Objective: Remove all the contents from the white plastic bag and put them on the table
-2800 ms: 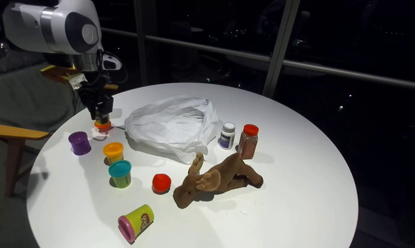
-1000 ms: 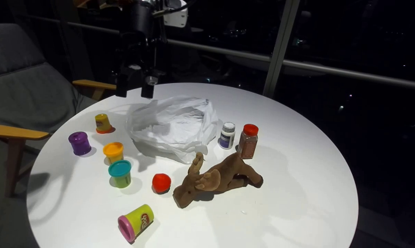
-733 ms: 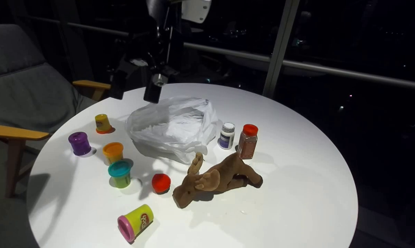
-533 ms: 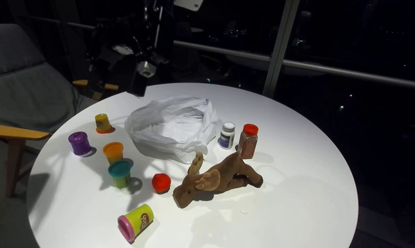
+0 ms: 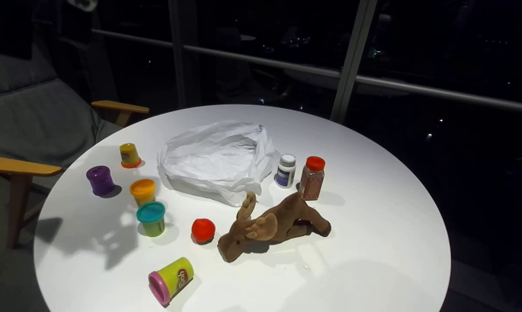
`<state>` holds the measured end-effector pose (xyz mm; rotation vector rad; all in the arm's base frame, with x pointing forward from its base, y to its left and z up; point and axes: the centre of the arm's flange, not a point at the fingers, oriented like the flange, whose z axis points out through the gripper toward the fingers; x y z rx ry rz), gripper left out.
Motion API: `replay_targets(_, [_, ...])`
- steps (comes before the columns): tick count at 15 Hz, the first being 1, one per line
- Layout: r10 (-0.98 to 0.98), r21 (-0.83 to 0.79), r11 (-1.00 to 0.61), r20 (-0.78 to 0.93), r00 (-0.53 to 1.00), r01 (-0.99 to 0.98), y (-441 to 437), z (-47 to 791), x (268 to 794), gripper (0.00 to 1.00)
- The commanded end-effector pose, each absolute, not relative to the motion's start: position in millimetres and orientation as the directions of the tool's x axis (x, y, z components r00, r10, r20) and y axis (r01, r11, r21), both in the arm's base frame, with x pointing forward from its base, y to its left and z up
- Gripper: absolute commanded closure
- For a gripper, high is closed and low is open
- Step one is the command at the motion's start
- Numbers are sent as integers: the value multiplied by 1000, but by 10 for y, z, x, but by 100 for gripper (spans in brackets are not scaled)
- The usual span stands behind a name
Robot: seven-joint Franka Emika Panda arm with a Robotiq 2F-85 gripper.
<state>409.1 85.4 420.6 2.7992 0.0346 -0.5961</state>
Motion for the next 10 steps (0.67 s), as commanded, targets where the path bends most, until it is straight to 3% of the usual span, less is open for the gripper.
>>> replay_targets(1, [37, 263, -960, -235, 971, 100, 967, 4571, 3707, 0])
replay_targets(4, [16, 182, -983, -119, 993, 37, 991, 4855, 3721, 0])
replay_targets(5, [23, 233, -970, -201, 979, 71, 1026, 4694, 3825, 0])
replay_targets(10, [19, 201, -978, -144, 989, 48, 1013, 4850, 3767, 0])
